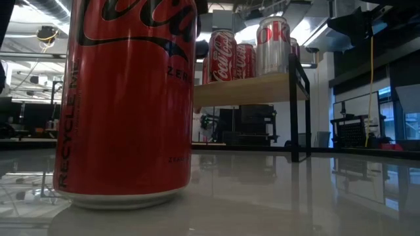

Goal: Place canned beverage on shelf
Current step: Put the green soda can on the shelf aligned with the other green soda can

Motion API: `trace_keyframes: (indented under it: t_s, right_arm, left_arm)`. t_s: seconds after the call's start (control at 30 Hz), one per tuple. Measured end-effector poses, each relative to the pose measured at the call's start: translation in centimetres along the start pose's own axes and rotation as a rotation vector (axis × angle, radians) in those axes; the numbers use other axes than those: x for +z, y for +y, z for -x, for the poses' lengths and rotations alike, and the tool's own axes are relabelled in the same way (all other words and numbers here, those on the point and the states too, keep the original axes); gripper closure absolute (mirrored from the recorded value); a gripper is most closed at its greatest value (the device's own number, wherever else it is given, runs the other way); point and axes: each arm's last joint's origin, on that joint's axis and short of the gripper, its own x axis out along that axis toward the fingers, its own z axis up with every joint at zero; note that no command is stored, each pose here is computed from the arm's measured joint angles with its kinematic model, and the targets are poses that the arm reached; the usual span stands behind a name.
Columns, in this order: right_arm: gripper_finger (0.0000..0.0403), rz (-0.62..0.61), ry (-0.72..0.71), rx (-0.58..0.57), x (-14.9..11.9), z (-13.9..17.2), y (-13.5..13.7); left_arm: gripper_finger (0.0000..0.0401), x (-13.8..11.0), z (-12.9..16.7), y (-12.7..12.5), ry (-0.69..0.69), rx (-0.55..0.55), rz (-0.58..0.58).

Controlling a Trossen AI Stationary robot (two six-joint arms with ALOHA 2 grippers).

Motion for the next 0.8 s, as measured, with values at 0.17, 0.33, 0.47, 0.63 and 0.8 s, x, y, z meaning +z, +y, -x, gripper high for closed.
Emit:
trace_keyframes:
  t_s: [0.17,0.33,0.47,0.63,0.8]
  right_arm:
    - [0.0054,0.000,0.000,0.000,0.00,0.00,0.00]
    - [0.0054,0.000,0.000,0.000,0.00,0.00,0.00]
    - [0.0054,0.000,0.000,0.000,0.00,0.00,0.00]
    - [0.0054,0.000,0.001,0.000,-0.01,0.00,0.00]
    - [0.0054,0.006,0.018,-0.001,-0.18,0.00,-0.01]
  left_arm:
    - [0.0083,-0.06,0.00,-0.05,0.015,-0.004,-0.022]
    - [0.0054,-0.11,0.11,-0.12,0.040,-0.008,-0.015]
    - [0.0027,-0.12,0.13,-0.04,0.046,-0.001,-0.016]
    - [0.0015,-0.12,0.13,-0.04,0.046,-0.001,-0.029]
    - [0.0014,-0.61,0.21,0.03,0.057,-0.006,-0.208]
